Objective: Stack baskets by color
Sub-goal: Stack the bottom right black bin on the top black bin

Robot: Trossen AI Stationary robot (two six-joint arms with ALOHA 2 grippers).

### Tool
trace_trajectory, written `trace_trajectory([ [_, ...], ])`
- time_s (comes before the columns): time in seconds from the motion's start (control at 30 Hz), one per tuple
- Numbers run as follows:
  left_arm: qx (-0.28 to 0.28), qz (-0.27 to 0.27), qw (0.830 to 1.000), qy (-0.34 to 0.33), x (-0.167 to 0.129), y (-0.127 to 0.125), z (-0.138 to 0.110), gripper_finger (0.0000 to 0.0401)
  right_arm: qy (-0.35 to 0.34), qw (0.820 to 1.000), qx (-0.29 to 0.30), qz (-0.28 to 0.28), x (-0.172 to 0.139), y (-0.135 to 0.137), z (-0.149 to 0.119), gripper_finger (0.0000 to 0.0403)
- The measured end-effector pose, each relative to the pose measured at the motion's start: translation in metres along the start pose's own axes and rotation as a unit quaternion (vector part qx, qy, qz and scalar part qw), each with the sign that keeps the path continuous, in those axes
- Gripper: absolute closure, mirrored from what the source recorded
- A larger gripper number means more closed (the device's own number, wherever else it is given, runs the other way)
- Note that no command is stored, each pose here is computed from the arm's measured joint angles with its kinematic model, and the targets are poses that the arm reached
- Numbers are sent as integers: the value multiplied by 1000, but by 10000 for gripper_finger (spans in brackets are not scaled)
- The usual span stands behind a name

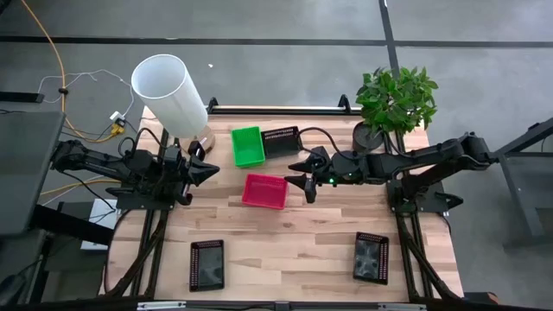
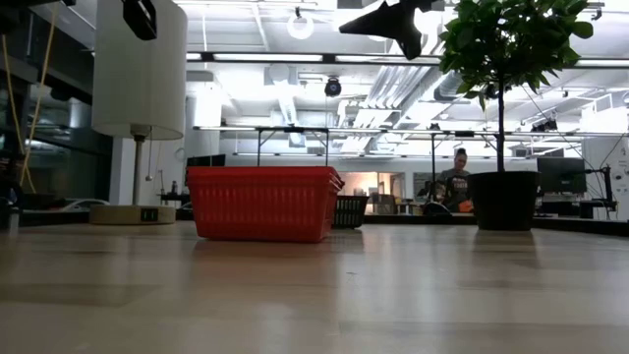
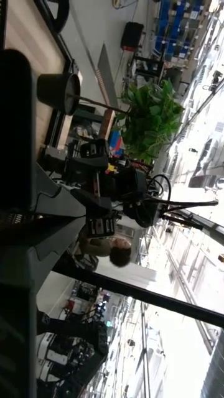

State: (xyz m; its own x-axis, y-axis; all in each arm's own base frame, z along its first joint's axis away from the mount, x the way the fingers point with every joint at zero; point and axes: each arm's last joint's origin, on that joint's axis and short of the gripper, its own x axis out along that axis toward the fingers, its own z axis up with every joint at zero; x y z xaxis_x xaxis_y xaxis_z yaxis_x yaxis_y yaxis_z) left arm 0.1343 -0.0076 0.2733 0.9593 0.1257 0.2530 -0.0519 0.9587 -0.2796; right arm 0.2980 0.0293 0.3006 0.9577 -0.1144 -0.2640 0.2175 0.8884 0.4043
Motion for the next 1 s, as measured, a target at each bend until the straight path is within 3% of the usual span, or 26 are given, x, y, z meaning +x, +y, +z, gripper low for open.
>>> trace_trajectory([
  [0.43,2,8,1000,4,0,1,-1,401,-28,998,-17,44,0,6,7,190],
  [0.63,2,12,1000,3,0,1,-1,401,2,996,20,82,-2,12,12,190],
  [0.83,2,20,1000,5,0,1,-1,401,166,984,24,61,-20,35,13,190],
  [1.0,3,27,1000,7,0,2,-2,401,335,941,35,-1,-48,47,-14,190],
])
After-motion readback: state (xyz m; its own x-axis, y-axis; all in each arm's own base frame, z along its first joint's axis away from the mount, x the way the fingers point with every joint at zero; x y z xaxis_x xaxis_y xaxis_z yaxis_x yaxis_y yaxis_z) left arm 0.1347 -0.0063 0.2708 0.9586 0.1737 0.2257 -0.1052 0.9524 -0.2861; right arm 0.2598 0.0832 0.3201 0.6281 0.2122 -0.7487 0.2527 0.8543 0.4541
